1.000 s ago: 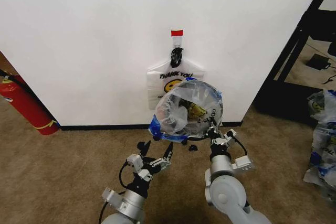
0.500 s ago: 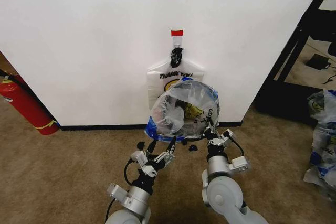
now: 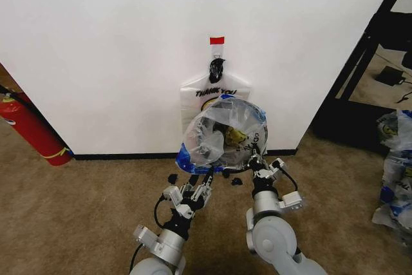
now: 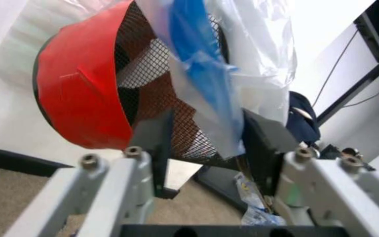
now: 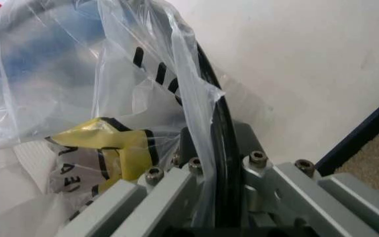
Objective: Pick up the garbage bag from the wall and place it over the trash bin.
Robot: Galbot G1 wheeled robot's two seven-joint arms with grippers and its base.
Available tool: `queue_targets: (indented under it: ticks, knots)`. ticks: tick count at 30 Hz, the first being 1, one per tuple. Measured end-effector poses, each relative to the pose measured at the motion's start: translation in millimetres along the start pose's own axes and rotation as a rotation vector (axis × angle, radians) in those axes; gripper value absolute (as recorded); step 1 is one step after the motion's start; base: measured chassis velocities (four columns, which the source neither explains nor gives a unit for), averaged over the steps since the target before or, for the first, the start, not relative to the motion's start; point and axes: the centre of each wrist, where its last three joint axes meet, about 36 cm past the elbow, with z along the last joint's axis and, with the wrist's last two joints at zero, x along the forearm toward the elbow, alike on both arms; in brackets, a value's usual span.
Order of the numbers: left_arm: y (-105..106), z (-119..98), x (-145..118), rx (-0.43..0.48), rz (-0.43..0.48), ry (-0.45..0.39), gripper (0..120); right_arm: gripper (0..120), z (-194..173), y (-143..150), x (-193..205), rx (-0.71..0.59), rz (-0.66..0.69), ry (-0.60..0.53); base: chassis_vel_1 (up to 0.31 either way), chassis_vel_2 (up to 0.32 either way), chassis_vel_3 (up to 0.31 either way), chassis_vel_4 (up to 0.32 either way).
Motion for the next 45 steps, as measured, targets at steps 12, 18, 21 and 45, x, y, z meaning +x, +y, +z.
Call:
queue_targets:
  ticks: [12, 18, 21, 45]
  knots:
    - [2.1, 0.6, 5.9, 0.013, 0.049, 0.018, 0, 0, -2.5, 1.1, -5.4, -0.003, 0.001, -0.012, 0.0, 0.0, 0.0, 0.0]
    - [12.7, 7.5, 9.7, -0.051, 0.124, 0.052, 0, 0, -3.2, 1.7, -6.1, -0.012, 0.003, -0.009, 0.0, 0.0, 0.0, 0.0]
    - [23.3, 15.9, 12.2, -0.131, 0.16, 0.087, 0, 0, -4.2, 5.6, -2.7, -0.03, -0.002, 0.0, 0.0, 0.0, 0.0, 0.0]
    - [86.4, 13.0, -11.6, -0.388, -0.068, 0.039, 0, 0, -39.2, 17.4, 21.7, -0.008, -0.006, 0.1, 0.0, 0.0, 0.0, 0.0]
